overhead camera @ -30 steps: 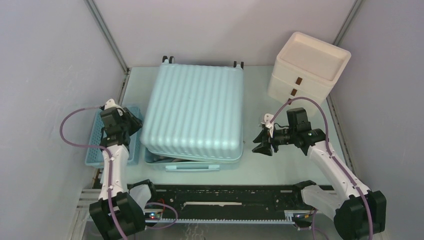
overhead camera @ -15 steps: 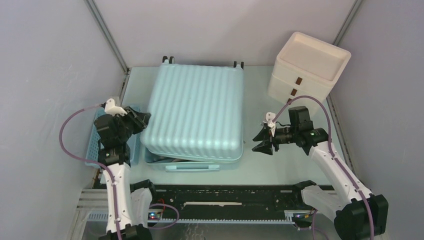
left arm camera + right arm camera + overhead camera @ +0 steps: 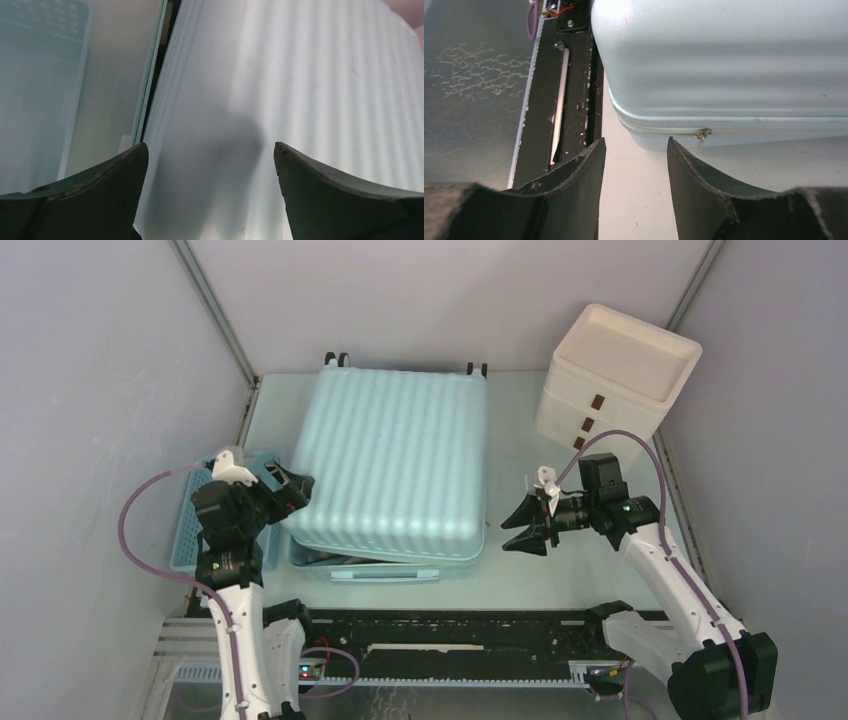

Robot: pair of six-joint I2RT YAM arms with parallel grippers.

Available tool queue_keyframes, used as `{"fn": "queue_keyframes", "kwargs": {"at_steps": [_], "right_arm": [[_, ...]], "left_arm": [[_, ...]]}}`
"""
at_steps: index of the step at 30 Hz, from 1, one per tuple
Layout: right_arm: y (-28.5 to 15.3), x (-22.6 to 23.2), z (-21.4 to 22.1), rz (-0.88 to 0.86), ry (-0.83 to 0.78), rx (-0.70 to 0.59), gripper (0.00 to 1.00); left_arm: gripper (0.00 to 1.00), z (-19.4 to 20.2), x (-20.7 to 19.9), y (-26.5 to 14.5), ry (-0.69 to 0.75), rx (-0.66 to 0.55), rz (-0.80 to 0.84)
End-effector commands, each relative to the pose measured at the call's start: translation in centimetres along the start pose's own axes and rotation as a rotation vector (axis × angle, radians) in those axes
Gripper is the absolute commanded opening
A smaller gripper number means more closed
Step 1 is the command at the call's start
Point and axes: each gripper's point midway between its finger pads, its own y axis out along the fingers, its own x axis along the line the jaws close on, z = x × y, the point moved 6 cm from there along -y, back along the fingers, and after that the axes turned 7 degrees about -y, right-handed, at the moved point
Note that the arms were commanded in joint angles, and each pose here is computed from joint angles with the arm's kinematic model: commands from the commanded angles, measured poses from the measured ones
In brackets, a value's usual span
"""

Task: Open, take out, and arrange the luggage
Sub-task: Adjust the luggage at the center of the board.

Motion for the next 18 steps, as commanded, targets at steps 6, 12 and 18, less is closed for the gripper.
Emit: {"fn": "queue_keyframes", "kwargs": {"at_steps": [6,12,18], "right_arm": [[0.3,0.1,-1.4,-0.032,-0.015,-0.027,0.57],[0.2,0.1,-1.5,-0.023,-0.017,-0.025,0.58],[-0.1,0.1,-1.7,-0.014,-0.033,-0.03,0.57]], "left_arm": [[0.98,0.4,-1.3,0.3,-0.041,0.095,0.086],[0.89,0.8,-4.0,-1.8,-0.095,0.103,0.249],[0.87,1.1,-5.9,-3.2,-0.119,0.12,0.347]]}}
